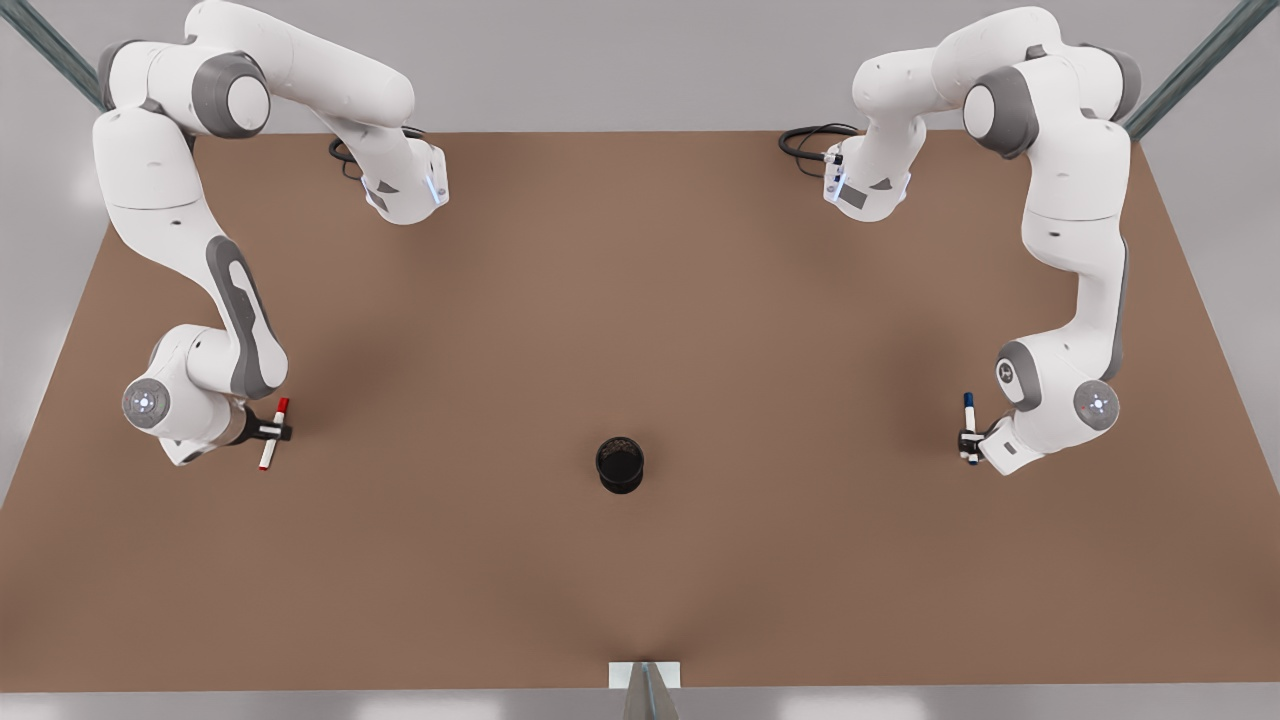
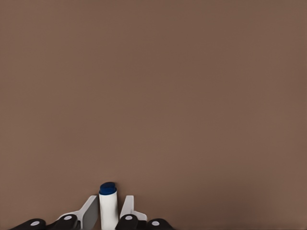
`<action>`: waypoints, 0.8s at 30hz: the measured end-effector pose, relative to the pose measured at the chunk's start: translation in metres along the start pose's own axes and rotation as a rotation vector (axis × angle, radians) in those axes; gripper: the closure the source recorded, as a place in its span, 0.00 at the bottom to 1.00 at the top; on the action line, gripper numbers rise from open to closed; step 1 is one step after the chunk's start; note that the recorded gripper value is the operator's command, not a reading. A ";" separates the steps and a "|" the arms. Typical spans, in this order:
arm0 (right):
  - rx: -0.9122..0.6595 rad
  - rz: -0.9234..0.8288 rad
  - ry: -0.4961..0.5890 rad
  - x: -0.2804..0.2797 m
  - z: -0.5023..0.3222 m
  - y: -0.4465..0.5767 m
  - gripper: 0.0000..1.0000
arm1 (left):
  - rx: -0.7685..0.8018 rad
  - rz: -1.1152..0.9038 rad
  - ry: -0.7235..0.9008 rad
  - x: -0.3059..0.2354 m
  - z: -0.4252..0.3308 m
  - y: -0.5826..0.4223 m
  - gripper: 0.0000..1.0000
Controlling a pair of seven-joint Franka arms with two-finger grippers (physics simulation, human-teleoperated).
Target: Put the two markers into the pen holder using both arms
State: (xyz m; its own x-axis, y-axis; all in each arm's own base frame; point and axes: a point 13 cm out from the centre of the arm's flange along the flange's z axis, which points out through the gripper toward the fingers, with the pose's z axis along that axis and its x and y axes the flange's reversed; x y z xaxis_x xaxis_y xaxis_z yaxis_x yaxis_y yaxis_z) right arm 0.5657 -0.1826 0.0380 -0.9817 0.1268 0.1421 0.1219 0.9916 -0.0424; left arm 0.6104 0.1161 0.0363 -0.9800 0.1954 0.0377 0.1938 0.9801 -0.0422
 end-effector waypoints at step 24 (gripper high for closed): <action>-0.001 0.024 -0.030 -0.012 0.000 0.002 0.67 | -0.018 0.050 -0.107 -0.048 -0.076 -0.010 0.79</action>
State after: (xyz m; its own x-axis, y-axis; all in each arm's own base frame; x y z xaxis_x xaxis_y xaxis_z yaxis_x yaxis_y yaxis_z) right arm 0.5775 -0.1817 0.0364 -0.9823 0.1501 0.1117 0.1459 0.9883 -0.0450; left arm 0.6591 0.0999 0.1107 -0.9680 0.2406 -0.0710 0.2428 0.9698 -0.0231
